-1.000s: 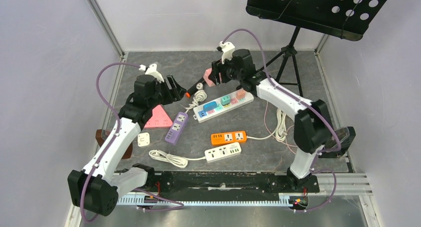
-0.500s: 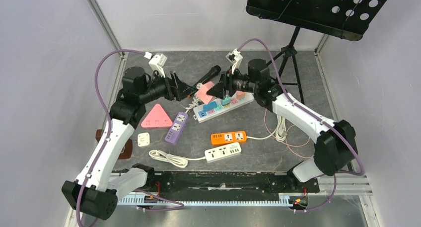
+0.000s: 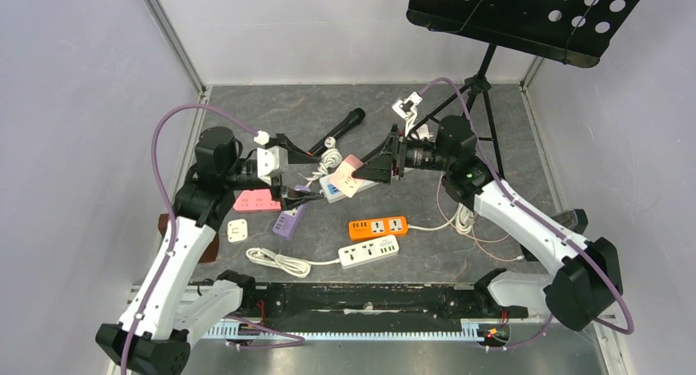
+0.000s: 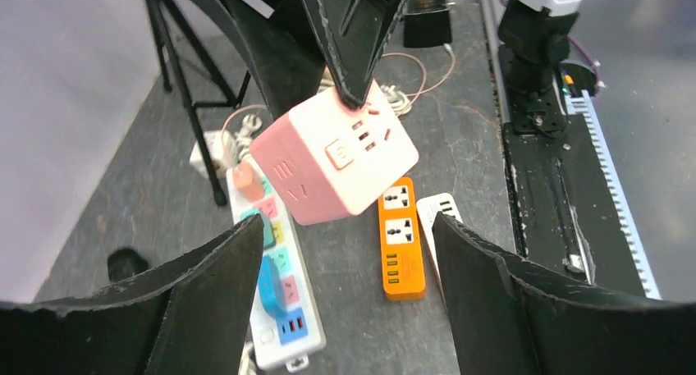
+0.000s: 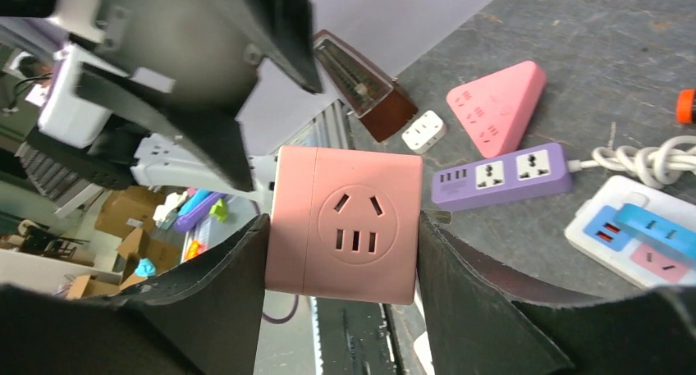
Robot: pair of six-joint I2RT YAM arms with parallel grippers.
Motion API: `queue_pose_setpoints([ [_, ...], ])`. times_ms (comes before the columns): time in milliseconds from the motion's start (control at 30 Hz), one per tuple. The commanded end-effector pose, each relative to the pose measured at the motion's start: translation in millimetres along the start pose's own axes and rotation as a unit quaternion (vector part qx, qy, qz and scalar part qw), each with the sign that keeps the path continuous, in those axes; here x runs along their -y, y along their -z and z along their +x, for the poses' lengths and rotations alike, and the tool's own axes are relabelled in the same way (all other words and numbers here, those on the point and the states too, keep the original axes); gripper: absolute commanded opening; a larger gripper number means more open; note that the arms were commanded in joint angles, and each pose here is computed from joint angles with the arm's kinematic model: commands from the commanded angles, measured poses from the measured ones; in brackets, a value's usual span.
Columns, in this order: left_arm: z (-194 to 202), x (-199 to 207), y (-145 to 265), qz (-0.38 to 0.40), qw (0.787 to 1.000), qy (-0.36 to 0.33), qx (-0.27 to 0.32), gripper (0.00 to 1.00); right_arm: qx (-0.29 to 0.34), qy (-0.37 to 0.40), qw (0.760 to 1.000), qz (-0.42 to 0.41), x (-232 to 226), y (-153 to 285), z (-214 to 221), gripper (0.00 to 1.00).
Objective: Insert the plug
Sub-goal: Pick up the plug from the center of the board.
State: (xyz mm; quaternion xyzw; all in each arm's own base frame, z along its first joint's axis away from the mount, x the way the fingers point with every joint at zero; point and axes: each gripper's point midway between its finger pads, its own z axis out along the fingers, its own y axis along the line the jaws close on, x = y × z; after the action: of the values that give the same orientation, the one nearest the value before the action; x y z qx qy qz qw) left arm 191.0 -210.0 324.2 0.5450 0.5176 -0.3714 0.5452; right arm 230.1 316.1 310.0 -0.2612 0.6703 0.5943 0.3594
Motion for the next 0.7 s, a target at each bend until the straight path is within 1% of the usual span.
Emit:
queue_pose_setpoints([
  [0, -15, 10, -11, 0.09, 0.988, -0.113, 0.061, 0.82, 0.014, 0.015, 0.998, -0.053, -38, 13, -11, 0.24],
  [133, -15, 10, -21, 0.108, 0.98, -0.151, 0.071, 0.82, 0.018, -0.001, 0.997, -0.071, -46, 15, -8, 0.25],
  [267, -12, 0, -28, 0.107, 0.976, -0.176, 0.07, 0.82, 0.03, -0.054, 0.992, -0.114, -56, 14, -6, 0.23],
  [333, -17, 1, -33, 0.117, 0.972, -0.185, 0.081, 0.82, 0.029, -0.084, 0.988, -0.128, -58, 14, -5, 0.22],
  [433, -13, 4, -38, 0.132, 0.972, -0.177, 0.085, 0.82, 0.031, -0.108, 0.982, -0.152, -64, 14, -5, 0.21],
  [667, -16, 23, -45, 0.19, 0.961, -0.163, 0.118, 0.82, 0.025, -0.124, 0.98, -0.156, -64, 8, -4, 0.21],
])
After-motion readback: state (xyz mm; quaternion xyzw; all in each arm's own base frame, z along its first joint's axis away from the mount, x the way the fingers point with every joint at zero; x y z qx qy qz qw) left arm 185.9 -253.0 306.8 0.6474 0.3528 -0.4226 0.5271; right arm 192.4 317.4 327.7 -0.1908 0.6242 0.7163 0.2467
